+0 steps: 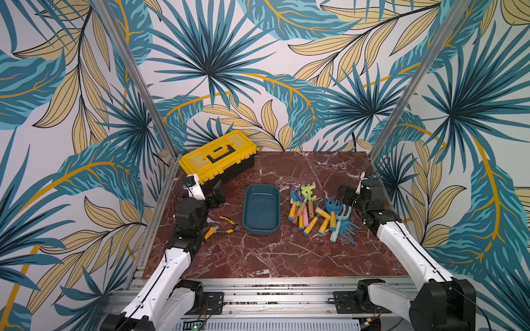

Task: Put the rake into the storage box
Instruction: Pick up the rake at the center of the board.

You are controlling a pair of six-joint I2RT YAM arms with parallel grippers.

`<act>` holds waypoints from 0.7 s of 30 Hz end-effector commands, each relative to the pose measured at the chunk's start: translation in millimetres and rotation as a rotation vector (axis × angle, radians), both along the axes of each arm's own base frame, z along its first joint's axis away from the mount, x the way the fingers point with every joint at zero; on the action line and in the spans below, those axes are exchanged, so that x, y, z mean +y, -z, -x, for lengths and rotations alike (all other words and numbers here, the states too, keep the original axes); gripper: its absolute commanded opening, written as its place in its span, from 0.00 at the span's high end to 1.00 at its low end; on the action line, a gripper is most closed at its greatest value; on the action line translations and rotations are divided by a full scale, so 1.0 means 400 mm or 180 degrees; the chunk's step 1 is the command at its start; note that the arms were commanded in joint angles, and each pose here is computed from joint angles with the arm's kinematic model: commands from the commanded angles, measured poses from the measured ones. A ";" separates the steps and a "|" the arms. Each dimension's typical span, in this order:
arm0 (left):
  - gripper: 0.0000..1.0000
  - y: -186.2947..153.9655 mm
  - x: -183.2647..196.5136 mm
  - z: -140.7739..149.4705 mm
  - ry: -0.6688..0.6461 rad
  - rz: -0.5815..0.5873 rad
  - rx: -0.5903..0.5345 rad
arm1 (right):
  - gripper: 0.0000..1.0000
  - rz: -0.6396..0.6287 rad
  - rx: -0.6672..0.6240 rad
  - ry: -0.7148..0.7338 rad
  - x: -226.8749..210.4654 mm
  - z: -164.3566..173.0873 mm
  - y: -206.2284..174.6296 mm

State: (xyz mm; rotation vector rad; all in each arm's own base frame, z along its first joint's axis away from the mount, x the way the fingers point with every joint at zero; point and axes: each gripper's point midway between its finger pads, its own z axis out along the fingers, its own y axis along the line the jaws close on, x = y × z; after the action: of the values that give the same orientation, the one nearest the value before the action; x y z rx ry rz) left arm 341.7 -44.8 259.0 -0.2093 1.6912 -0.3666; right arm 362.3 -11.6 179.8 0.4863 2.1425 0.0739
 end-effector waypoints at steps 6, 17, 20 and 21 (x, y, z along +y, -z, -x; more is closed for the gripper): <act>0.00 0.035 -0.099 0.100 0.0813 0.0150 0.0092 | 0.01 -0.0426 0.0721 -0.0168 0.053 0.058 0.103; 0.00 0.137 -0.041 0.087 0.0286 0.0859 0.0325 | 0.16 -0.0462 0.1419 -0.0092 0.080 0.115 0.171; 0.00 0.137 -0.048 0.085 0.0343 0.0861 0.0319 | 0.20 -0.0381 0.1557 -0.0087 0.091 0.119 0.192; 0.00 0.137 -0.050 0.085 0.0352 0.0859 0.0320 | 0.20 -0.0354 0.1590 -0.0095 0.096 0.118 0.198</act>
State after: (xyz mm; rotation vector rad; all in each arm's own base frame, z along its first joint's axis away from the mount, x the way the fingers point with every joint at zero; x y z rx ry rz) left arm 307.2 -64.1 200.8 -0.3368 1.7936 -0.6487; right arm 324.1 26.7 110.4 0.5595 2.5824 0.1642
